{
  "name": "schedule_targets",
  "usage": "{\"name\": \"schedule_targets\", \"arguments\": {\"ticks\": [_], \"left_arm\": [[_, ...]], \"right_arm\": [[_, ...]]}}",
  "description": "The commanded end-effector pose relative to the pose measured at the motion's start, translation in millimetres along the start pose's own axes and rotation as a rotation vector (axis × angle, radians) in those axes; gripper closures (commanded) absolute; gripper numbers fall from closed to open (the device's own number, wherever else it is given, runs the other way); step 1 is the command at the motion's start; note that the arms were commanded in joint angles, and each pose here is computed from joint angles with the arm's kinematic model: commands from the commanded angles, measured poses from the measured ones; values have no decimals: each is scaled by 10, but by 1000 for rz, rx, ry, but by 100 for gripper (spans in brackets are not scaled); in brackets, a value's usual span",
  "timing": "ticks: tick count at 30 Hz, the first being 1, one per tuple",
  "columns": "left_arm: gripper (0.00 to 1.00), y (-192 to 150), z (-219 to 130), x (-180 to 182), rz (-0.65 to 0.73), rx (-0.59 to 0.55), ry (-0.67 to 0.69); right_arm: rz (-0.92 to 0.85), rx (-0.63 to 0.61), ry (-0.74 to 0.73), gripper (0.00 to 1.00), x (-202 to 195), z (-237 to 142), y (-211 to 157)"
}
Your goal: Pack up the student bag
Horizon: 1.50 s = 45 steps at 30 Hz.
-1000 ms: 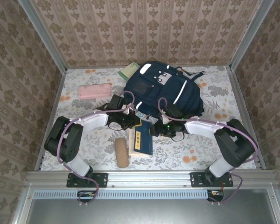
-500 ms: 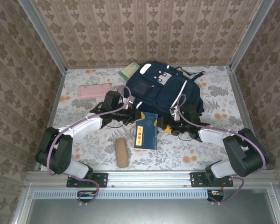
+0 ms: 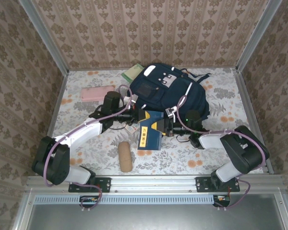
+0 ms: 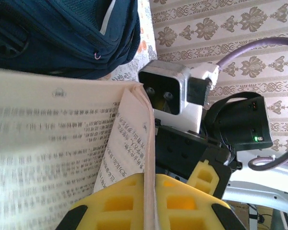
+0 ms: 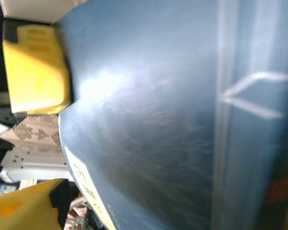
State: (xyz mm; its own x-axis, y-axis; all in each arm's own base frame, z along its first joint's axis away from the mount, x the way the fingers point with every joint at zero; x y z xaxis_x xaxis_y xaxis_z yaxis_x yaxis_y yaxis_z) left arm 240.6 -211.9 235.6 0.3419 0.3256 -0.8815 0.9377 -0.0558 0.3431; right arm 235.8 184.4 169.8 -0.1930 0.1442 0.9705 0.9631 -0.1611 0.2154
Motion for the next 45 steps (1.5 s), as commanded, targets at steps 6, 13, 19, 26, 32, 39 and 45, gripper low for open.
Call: {"name": "schedule_targets", "arguments": {"ticks": [6,13,19,26,32,39,45], "left_arm": [[100,45,-93,-53,28,-26,-12],[61,59,-255,-84,76,-27,124],[30,40,-388,-8,64,-34,216],[28,41,-241,14,55,-27,44],[35,43,-137,-56,69,-14,-58],[60,90,-112,-112,61,-43,-155],[95,116,-102,-107,52,-68,-167]], "right_arm": [[-165,-39,15,61,353,-105,-19],[-172,-73,-69,95,378,-167,2],[-205,-87,-74,100,520,-221,32],[-211,-77,-4,100,678,-207,82],[-191,-87,54,100,771,-218,127],[-161,-96,45,100,749,-230,172],[-128,-122,13,100,696,-256,215]]}}
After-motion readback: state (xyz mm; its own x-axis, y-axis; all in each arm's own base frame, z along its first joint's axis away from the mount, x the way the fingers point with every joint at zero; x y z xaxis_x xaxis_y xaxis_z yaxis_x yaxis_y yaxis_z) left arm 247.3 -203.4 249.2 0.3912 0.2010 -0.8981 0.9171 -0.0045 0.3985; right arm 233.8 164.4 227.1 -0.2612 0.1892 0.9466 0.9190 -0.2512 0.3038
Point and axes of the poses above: each hand's point on the last joint's axis, 136 mm out from that joint toward the fingers, its own z axis out along the fingers, its own x axis along the line the jaws close on, y = z × x, the point moved 10 cm from there along -z, back along the fingers, and after that the axes turned 8 degrees about z, right-handed, at the moved point
